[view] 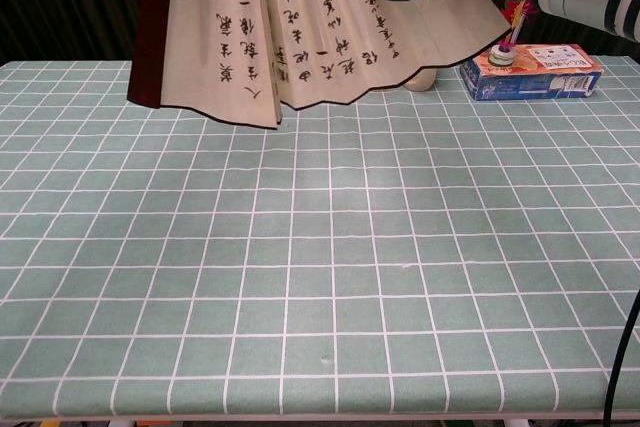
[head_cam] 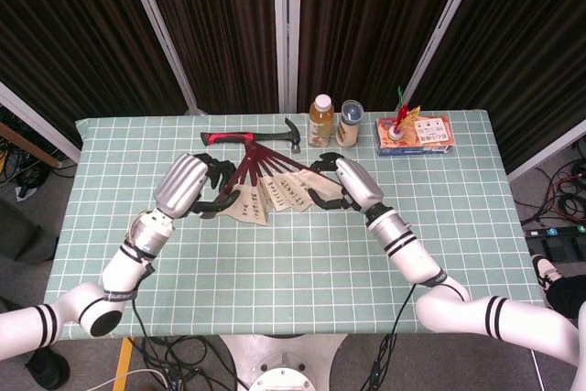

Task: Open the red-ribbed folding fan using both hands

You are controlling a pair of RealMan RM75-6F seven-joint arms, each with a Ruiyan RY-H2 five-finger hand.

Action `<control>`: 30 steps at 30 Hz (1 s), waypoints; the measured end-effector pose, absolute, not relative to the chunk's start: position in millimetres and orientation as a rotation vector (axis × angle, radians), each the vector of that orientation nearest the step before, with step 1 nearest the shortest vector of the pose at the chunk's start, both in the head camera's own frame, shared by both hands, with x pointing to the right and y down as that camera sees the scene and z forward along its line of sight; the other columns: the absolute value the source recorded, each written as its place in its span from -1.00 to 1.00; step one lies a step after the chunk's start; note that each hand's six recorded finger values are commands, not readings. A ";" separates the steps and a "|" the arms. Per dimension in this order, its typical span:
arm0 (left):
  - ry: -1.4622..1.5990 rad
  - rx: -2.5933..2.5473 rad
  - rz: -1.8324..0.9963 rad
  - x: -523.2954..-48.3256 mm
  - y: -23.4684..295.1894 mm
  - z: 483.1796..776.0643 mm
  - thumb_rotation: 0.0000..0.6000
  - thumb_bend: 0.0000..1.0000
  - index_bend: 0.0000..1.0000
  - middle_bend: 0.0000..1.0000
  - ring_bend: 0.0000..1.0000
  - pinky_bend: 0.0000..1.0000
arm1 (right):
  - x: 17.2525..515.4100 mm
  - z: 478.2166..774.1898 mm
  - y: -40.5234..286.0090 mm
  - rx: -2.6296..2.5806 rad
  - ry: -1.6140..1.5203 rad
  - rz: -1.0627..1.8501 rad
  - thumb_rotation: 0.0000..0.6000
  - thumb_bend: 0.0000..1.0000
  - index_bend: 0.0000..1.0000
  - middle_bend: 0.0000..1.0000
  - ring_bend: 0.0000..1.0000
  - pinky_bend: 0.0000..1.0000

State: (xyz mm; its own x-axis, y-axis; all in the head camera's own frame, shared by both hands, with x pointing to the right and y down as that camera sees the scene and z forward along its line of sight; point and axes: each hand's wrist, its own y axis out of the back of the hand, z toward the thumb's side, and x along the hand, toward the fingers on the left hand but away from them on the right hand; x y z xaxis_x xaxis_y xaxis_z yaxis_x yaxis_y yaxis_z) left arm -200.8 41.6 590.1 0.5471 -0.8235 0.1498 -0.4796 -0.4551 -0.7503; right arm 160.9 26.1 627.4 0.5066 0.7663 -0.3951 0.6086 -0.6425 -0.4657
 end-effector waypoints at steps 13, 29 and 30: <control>0.784 -1.784 -0.856 -215.8 48.1 604.5 1.00 -0.30 0.16 0.42 0.38 0.15 | 183.5 617.6 20.8 -2.155 -1.034 0.876 1.00 -0.08 0.63 0.05 -0.28 -0.82; 0.637 -1.532 -0.979 -215.7 78.5 629.8 1.00 -0.30 0.16 0.42 0.38 0.15 | 211.6 622.8 46.8 -1.803 -0.978 0.900 1.00 -0.07 0.60 0.04 -0.28 -0.86; 0.634 -1.524 -0.984 -215.7 80.4 632.1 1.00 -0.30 0.16 0.42 0.38 0.15 | 212.6 623.6 47.9 -1.794 -0.978 0.904 1.00 -0.07 0.60 0.03 -0.28 -0.86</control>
State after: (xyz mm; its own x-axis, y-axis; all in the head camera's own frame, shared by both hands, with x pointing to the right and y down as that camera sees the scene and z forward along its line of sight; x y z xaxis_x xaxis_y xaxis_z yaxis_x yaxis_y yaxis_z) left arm -215.7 80.4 632.1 0.5017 -0.8322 0.2362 0.1293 -0.1978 -0.9717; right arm 212.6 47.9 623.6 0.4263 0.8865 -0.1799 0.2493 -0.3063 -0.9187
